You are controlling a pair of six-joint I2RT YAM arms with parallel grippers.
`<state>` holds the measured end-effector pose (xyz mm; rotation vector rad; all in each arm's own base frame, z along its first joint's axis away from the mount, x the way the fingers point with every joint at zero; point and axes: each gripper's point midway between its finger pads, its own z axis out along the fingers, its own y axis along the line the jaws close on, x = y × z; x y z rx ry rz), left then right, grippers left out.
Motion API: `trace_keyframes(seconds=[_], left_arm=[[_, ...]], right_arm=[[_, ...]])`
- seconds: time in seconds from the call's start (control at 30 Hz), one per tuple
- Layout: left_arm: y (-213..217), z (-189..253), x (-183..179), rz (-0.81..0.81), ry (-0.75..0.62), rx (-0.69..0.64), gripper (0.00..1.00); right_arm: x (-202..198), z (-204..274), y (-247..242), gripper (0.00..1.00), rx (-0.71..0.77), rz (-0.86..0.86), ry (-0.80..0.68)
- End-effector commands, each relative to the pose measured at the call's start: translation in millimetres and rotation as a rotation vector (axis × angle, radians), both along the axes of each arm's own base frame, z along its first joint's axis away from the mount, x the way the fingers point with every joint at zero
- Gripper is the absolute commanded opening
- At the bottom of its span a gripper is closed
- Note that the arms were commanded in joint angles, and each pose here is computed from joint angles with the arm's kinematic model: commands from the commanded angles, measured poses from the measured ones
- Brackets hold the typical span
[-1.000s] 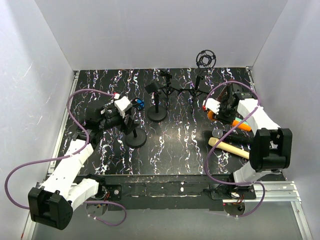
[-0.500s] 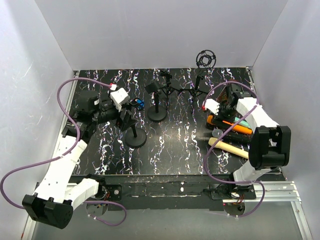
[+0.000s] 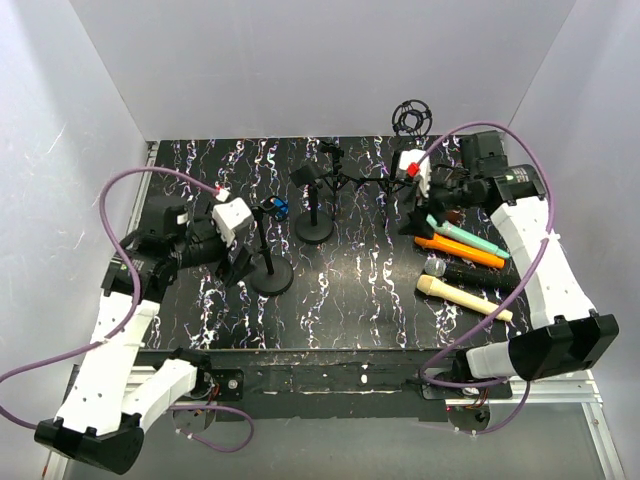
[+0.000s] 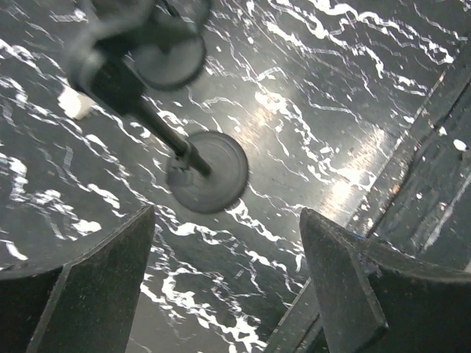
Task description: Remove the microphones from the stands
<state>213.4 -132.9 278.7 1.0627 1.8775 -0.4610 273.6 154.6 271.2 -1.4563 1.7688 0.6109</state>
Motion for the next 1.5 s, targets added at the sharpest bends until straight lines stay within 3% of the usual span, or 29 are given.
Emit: trace_keyframes(seconds=[0.0,0.23,0.37,0.57,0.87,1.07,1.27,1.37,1.47], left_arm=[[-7,-50,-13,0.012,0.162,-0.048,0.77],[15,-78,38,0.254,0.096,-0.040,0.73],[29,-81,39,0.318,0.089,-0.020,0.76],[35,-86,23,0.342,0.155,-0.070,0.78],[53,-82,23,0.346,0.083,-0.012,0.79],[51,-84,19,0.320,0.095,-0.002,0.79],[40,-84,19,0.175,0.071,0.025,0.77],[32,-83,20,0.004,-0.032,0.081,0.74],[24,-80,27,-0.158,-0.195,0.130,0.71]], right_arm=[[-19,60,72,0.76,0.263,0.159,-0.003],[-7,103,154,0.75,0.376,0.334,-0.211],[-14,121,197,0.76,0.426,0.437,-0.232],[-15,117,246,0.84,0.460,0.489,-0.153],[-8,79,283,0.90,0.490,0.413,0.080],[-2,58,303,0.83,0.494,0.308,0.137],[-2,59,297,0.61,0.497,0.278,0.181],[5,57,283,0.51,0.488,0.231,0.223],[3,57,266,0.46,0.487,0.210,0.232]])
